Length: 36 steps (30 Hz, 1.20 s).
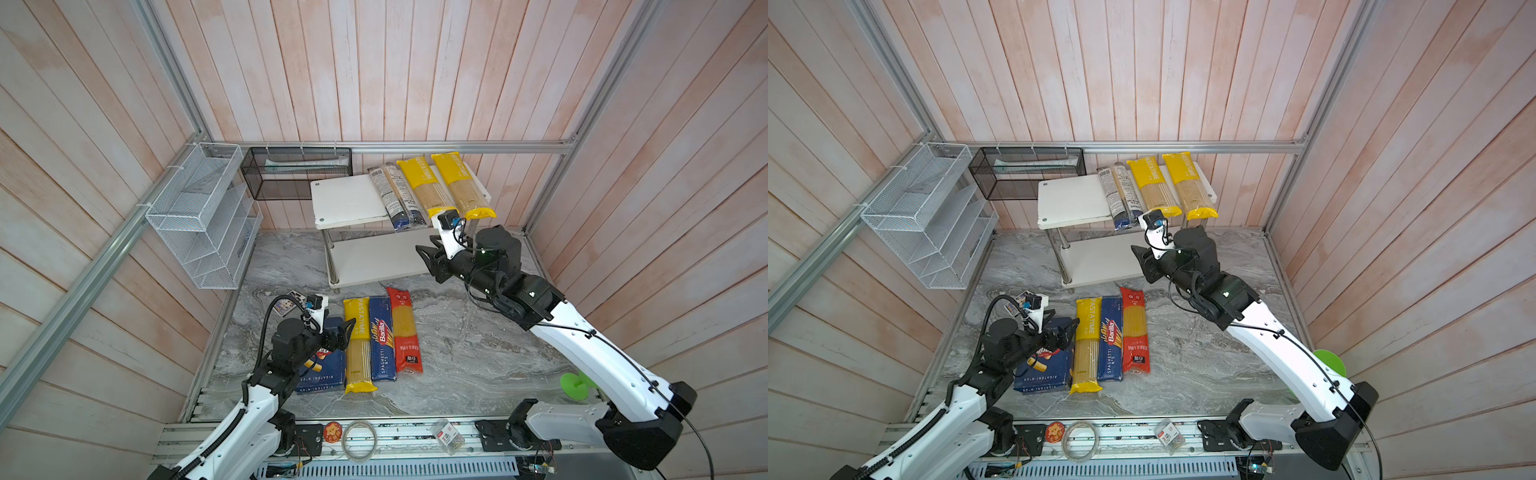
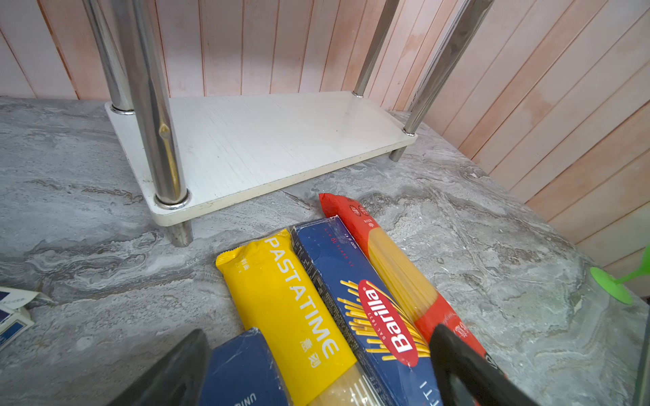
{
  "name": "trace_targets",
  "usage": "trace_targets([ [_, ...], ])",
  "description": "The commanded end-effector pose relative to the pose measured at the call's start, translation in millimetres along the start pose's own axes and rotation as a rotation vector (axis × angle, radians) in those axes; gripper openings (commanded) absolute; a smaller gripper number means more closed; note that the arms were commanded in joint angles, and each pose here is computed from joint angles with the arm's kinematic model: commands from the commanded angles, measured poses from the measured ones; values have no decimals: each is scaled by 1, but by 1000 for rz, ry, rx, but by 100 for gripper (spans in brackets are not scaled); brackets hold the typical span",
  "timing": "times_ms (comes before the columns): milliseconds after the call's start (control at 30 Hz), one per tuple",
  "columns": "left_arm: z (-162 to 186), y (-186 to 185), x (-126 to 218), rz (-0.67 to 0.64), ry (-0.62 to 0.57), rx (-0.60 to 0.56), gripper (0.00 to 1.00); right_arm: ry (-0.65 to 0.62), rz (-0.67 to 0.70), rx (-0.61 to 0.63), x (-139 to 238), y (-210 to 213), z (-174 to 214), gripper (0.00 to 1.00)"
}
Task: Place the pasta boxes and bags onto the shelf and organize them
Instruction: 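Draw the right gripper back from the shelf down toward the table packages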
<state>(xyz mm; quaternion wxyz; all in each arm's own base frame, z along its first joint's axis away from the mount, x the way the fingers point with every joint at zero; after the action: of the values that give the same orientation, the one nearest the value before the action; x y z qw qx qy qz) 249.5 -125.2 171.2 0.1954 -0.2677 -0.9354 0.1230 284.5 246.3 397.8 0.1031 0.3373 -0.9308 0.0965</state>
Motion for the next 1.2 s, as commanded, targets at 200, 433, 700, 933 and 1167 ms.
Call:
trace_targets([
  [200, -8, -1, 3, -9, -32, -17, 100, 67, -26, -133, 17, 8, 41, 49],
  [433, -8, 0, 4, -15, -36, -13, 100, 171, -46, -229, 17, 18, 91, 53],
  [700, -9, -1, 7, -13, -50, -16, 99, 248, -45, -291, 19, 43, 142, 59],
  [933, -10, -2, 9, -12, -62, -18, 100, 333, -8, -387, 6, 51, 201, 63],
  [1167, -10, -1, 12, -19, -75, -18, 100, 334, -111, -463, -11, 73, 217, 67],
])
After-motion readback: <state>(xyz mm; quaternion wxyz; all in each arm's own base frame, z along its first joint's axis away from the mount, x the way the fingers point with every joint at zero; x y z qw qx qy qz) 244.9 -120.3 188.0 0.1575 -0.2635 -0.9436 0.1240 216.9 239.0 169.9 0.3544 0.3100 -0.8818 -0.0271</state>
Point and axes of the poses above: each gripper's point midway between its finger pads, its own x axis back along the fingers, its own y axis along the line the jaws close on, z = x × y, the point moved 3 cm from there along x, back along the fingers, and after that the axes turned 5 degrees about x, right-handed, at the moved point
